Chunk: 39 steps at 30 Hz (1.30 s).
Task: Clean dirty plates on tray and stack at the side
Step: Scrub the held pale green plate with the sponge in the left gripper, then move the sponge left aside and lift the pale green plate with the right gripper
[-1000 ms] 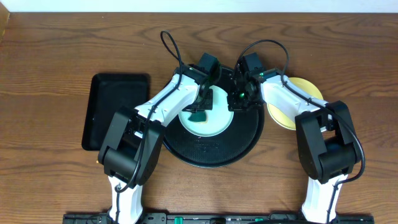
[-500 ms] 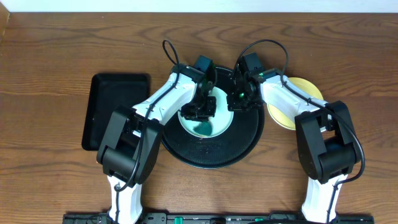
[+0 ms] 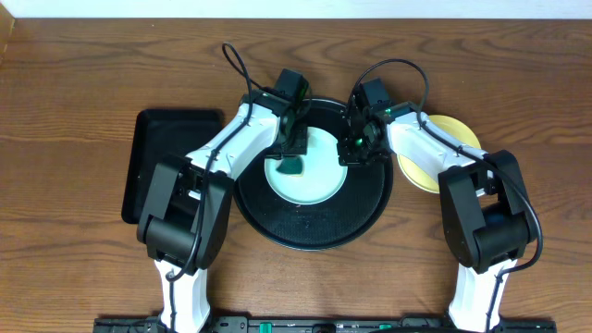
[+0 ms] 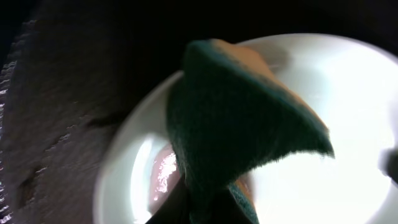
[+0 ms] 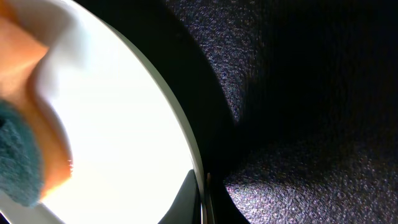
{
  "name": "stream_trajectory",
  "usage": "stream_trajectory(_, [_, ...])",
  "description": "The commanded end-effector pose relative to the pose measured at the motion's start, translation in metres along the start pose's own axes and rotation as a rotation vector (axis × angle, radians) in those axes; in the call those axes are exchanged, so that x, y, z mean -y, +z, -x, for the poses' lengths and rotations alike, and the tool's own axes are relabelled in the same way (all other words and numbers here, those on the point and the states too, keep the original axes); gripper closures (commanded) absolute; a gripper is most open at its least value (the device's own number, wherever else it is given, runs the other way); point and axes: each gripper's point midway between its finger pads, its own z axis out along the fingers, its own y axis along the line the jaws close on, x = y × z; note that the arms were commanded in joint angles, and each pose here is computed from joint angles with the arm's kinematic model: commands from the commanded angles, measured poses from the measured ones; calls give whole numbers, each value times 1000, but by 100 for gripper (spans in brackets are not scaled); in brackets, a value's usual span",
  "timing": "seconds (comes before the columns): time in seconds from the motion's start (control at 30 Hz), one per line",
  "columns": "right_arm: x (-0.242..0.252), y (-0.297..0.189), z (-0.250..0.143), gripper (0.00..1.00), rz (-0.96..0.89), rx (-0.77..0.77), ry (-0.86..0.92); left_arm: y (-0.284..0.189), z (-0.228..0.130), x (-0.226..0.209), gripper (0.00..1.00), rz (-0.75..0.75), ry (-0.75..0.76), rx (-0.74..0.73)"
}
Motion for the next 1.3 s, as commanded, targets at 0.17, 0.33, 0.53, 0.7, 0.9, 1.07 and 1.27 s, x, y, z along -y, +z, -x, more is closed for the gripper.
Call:
stream_trajectory(0.17, [9,12,-16,99,-53,-44,4,-1,-46,-28,92,73,-73,-212])
stream_trajectory(0.33, [9,12,-15,99,-52,-41,3,-23,-59,10,93,-142,-9,-323])
stream_trajectory(0.53, [9,12,-16,99,-53,-43,3,-70,-19,40,92,-285,72,-183])
stream_trajectory(0.7, [9,12,-16,99,-53,-44,4,-120,32,29,93,-321,41,-6])
stream_trajectory(0.9, [9,12,-17,83,-54,-46,5,-171,69,-65,93,-146,-122,169])
stream_trajectory(1.07, [7,13,-17,87,-53,-47,6,-191,60,-157,93,38,-294,195])
stream_trajectory(1.27, [-1,15,-18,99,-48,-44,-14,-196,40,-225,92,90,-460,156])
